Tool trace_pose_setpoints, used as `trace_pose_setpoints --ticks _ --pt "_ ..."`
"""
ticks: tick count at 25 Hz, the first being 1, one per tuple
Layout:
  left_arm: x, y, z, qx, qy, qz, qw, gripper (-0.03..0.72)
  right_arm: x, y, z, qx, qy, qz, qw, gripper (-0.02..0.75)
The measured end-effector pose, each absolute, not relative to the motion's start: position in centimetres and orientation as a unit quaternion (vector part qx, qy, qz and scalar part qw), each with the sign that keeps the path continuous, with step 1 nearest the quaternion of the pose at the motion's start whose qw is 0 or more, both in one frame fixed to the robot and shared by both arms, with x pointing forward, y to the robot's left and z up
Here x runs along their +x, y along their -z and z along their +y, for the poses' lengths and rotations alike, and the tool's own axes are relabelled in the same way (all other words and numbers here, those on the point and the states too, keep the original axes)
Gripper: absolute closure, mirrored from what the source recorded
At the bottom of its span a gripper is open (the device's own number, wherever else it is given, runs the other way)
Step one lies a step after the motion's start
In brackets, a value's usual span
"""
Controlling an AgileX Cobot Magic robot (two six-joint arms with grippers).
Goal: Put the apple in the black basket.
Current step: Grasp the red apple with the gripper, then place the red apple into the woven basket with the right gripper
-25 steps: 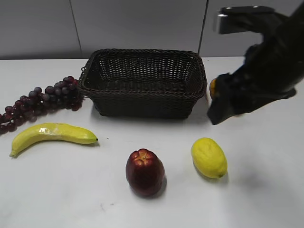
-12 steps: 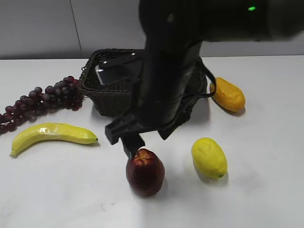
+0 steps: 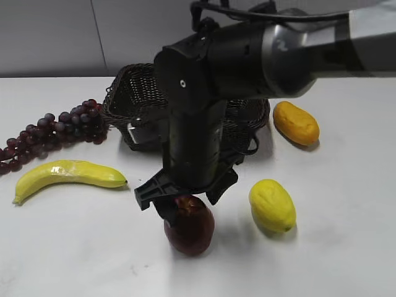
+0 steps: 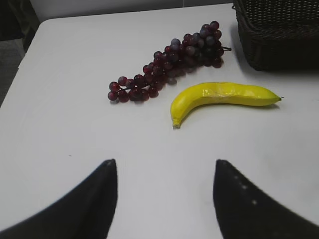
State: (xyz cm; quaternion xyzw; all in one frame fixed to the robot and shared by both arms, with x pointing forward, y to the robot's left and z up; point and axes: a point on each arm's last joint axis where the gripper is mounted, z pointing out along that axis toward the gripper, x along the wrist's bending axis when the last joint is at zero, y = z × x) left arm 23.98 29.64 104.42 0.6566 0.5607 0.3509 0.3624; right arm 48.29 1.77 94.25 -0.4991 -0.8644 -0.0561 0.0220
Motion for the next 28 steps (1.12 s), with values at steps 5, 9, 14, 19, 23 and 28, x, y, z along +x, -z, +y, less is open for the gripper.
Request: trace_pose_setpoints --ticks 5,9,14,19,23,28 --pt "24.0 -104.4 29.6 0.657 -0.351 0.561 0.362 0.253 48.6 -92.9 2.2 -0.502 0.056 -0.863 0.023 0.147" --pt "24.0 -104.4 29.6 0.657 -0.351 0.561 0.362 0.253 48.7 -92.6 2.3 -0.502 0.056 -0.863 0.023 0.153" --pt "24.0 -104.4 29.6 0.657 -0.351 0.561 0.362 0.258 48.8 -92.4 2.4 -0.502 0.049 -0.863 0.024 0.175" --pt "24.0 -104.4 29.6 0.657 -0.351 0.561 0.362 0.272 48.9 -92.5 2.5 -0.502 0.043 -0.864 0.025 0.175" --pt "24.0 -104.4 29.6 0.657 -0.351 0.561 0.362 0.272 49.1 -92.9 2.9 -0.496 0.021 -0.868 0.030 0.181" --pt "24.0 -104.4 29.6 0.657 -0.351 0.561 0.362 0.274 49.8 -95.6 3.5 -0.470 0.010 -0.882 0.022 0.200"
